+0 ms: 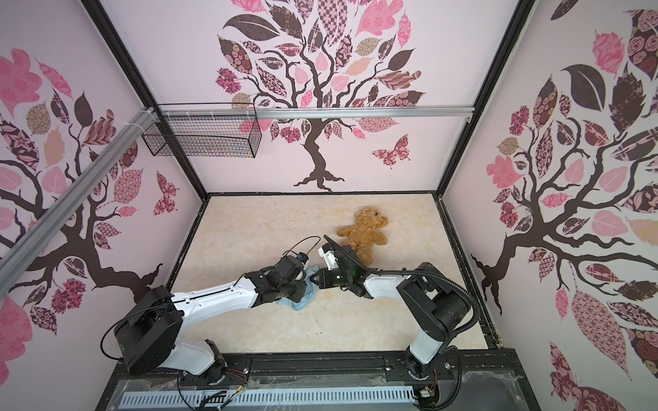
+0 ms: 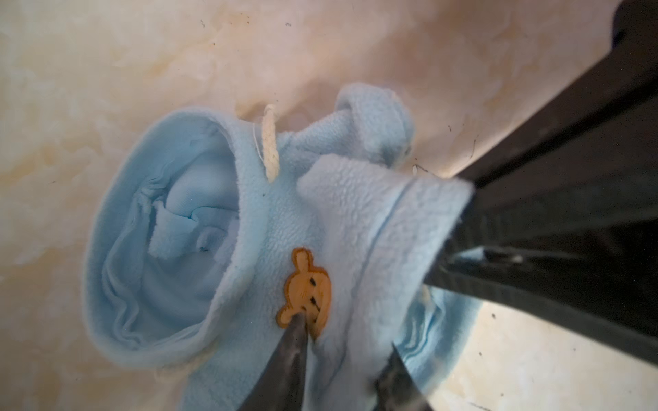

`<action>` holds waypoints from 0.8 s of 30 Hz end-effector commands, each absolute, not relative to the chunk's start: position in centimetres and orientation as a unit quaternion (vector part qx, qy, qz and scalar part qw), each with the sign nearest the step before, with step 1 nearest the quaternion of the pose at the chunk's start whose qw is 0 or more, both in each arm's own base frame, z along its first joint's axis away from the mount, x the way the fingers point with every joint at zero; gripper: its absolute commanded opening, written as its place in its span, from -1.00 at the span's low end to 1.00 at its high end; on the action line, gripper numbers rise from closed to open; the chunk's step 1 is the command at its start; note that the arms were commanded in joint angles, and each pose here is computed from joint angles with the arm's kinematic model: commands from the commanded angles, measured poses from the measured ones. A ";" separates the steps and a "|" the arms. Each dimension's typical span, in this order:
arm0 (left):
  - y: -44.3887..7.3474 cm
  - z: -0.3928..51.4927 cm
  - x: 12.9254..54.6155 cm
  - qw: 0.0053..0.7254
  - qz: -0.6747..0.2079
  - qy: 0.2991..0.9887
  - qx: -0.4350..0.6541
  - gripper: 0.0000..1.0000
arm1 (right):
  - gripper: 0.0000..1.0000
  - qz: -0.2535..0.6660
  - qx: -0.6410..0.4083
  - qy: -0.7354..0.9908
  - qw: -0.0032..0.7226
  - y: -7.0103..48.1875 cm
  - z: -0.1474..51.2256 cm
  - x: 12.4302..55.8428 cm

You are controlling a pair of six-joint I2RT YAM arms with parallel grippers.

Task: Dress the teddy bear

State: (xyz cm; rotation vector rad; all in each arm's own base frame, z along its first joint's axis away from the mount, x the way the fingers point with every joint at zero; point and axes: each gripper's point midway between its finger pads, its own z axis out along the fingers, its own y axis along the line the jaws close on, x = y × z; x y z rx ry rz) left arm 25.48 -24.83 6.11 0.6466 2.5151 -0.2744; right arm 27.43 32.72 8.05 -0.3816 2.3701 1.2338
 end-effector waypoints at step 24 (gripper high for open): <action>-21.4 10.6 29.6 0.299 -0.187 0.934 0.060 -1.00 | 0.99 0.154 0.030 0.889 0.429 14.9 19.9 43.8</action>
